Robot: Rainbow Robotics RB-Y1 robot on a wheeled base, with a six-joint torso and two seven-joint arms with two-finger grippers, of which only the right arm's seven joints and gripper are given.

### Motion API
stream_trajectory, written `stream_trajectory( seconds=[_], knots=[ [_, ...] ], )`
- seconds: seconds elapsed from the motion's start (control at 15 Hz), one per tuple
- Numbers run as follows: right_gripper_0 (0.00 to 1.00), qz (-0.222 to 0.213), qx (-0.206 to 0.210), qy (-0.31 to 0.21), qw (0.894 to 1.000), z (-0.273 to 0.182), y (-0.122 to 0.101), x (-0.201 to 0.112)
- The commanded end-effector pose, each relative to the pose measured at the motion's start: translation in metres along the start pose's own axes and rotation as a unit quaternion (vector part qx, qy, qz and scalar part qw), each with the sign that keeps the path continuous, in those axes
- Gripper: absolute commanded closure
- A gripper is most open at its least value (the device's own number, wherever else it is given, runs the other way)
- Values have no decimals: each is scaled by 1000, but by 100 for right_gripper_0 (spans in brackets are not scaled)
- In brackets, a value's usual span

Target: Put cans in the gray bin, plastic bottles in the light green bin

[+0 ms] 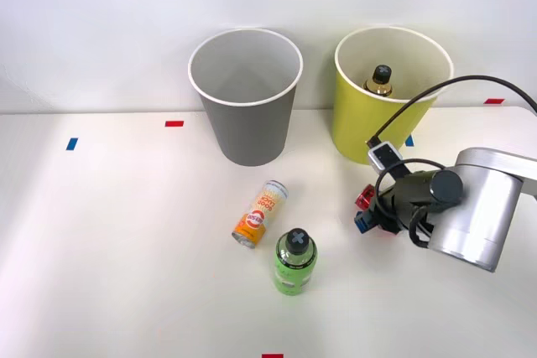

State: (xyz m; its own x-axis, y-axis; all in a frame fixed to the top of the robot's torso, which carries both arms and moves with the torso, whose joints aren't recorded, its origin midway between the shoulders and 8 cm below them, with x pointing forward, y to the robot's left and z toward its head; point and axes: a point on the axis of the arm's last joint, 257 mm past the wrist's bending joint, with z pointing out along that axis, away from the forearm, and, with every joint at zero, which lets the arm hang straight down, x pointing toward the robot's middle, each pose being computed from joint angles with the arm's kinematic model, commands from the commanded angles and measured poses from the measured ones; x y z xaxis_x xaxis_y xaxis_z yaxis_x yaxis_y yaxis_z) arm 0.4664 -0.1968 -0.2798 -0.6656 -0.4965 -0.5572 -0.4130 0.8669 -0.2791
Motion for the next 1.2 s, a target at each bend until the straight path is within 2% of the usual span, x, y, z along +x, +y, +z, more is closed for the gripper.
stream_trajectory(
  seconds=[0.07,0.47,1.0,1.07,1.2],
  knots=[
    [0,7,-4,4,1000,11,7,-3],
    [0,7,-4,2,1000,26,14,-23],
    [1,-19,6,13,1000,29,3,-11],
    [42,-21,5,13,1000,29,4,-11],
    [66,-23,5,9,1000,28,2,-13]
  ],
)
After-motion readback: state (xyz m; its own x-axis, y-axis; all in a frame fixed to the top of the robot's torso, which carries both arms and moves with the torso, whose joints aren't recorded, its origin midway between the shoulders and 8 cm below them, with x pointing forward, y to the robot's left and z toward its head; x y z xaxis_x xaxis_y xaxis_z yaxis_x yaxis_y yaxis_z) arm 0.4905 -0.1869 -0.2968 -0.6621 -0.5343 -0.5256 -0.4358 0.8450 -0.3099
